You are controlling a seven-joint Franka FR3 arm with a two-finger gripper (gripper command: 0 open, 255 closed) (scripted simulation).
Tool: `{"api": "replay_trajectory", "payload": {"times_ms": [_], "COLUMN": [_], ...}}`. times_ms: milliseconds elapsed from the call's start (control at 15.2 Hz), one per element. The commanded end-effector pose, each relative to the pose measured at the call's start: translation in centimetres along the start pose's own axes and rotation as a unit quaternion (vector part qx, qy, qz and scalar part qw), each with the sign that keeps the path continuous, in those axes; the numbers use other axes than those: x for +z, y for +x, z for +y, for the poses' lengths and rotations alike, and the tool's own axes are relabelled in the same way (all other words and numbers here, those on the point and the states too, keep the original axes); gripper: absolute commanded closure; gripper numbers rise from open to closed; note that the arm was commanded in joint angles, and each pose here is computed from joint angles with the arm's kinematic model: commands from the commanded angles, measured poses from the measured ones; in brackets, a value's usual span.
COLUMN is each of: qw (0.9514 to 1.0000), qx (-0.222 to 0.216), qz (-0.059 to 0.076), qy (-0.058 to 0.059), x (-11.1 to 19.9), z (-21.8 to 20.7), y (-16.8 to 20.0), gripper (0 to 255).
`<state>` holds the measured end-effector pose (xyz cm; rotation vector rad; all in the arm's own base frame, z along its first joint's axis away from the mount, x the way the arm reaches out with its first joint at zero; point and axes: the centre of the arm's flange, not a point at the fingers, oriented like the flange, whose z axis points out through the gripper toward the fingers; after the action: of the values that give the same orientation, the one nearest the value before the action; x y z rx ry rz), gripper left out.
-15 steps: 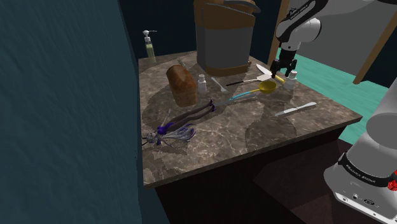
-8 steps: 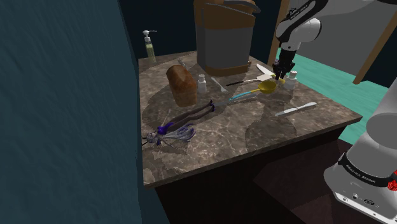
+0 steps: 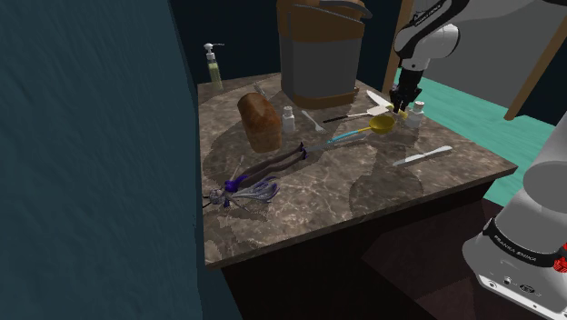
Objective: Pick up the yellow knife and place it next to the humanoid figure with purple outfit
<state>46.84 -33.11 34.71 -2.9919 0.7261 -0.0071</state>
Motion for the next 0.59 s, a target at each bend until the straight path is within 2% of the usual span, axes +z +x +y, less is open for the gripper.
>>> {"api": "replay_trajectory", "payload": {"times_ms": [0, 528], "qw": [1.0, 1.0], "qx": [0.0, 0.0], "qz": [0.0, 0.0], "qy": [0.0, 0.0], "x": [-1.0, -5.2], "z": [0.0, -0.3], "y": [-0.1, -0.1], "gripper": [255, 255]}}
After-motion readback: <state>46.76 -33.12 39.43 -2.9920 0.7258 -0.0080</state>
